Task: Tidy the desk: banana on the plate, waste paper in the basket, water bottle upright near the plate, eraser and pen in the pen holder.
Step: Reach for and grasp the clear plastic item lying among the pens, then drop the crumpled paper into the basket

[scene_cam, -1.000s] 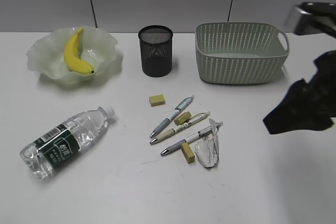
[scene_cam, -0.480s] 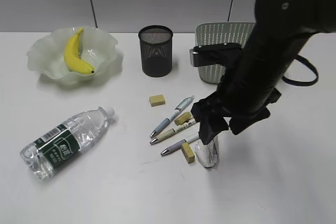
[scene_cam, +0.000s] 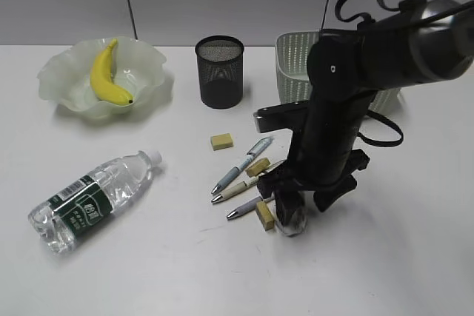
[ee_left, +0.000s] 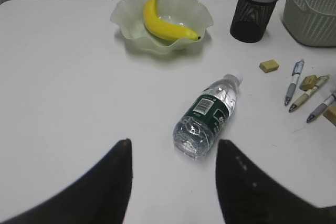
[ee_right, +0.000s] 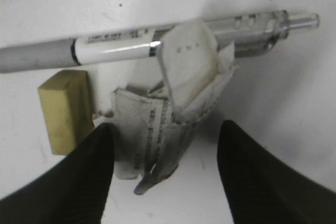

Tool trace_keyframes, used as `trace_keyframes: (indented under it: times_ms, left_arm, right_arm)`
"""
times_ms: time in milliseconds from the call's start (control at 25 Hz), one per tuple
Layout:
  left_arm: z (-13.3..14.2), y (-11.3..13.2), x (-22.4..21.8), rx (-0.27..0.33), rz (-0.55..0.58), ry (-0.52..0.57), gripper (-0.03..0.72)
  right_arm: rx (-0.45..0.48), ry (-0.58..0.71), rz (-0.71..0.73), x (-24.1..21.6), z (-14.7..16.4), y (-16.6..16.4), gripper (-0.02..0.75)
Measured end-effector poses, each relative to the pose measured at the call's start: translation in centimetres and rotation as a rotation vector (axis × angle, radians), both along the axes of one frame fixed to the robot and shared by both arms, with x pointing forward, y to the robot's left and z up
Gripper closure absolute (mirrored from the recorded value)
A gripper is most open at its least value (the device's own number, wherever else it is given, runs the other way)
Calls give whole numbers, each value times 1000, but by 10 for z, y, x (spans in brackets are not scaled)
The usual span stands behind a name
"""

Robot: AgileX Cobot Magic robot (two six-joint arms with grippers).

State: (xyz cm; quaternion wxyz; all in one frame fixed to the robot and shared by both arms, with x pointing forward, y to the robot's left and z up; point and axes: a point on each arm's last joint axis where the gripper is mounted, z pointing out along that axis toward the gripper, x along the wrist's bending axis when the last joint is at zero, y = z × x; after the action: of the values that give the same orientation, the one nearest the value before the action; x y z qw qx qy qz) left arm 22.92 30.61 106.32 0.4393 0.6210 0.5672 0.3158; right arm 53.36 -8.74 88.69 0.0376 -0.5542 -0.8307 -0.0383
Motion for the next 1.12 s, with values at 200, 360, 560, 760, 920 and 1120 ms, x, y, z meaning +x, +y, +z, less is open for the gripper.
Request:
trace_keyframes:
  times_ms: [200, 360, 560, 760, 920, 1120]
  left_arm:
    - [0, 0, 0, -1, 0, 0, 304]
    - [0, 0, 0, -1, 0, 0, 304]
    - [0, 0, 0, -1, 0, 0, 304]
    - [0, 0, 0, -1, 0, 0, 304]
    - [0, 0, 0, -3, -2, 1, 304]
    - [0, -1, 0, -6, -5, 1, 304]
  right_arm:
    - [-5, 5, -4, 2, -10, 1, 449]
    - [-15, -11, 15, 3, -4, 0, 666]
    - [-48, 0, 47, -4, 24, -7, 681]
    - [-9, -156, 61, -13, 93, -18, 682]
    - [-13, -424, 55, -3, 130, -31, 682]
    - [22, -651, 44, 34, 134, -44, 682]
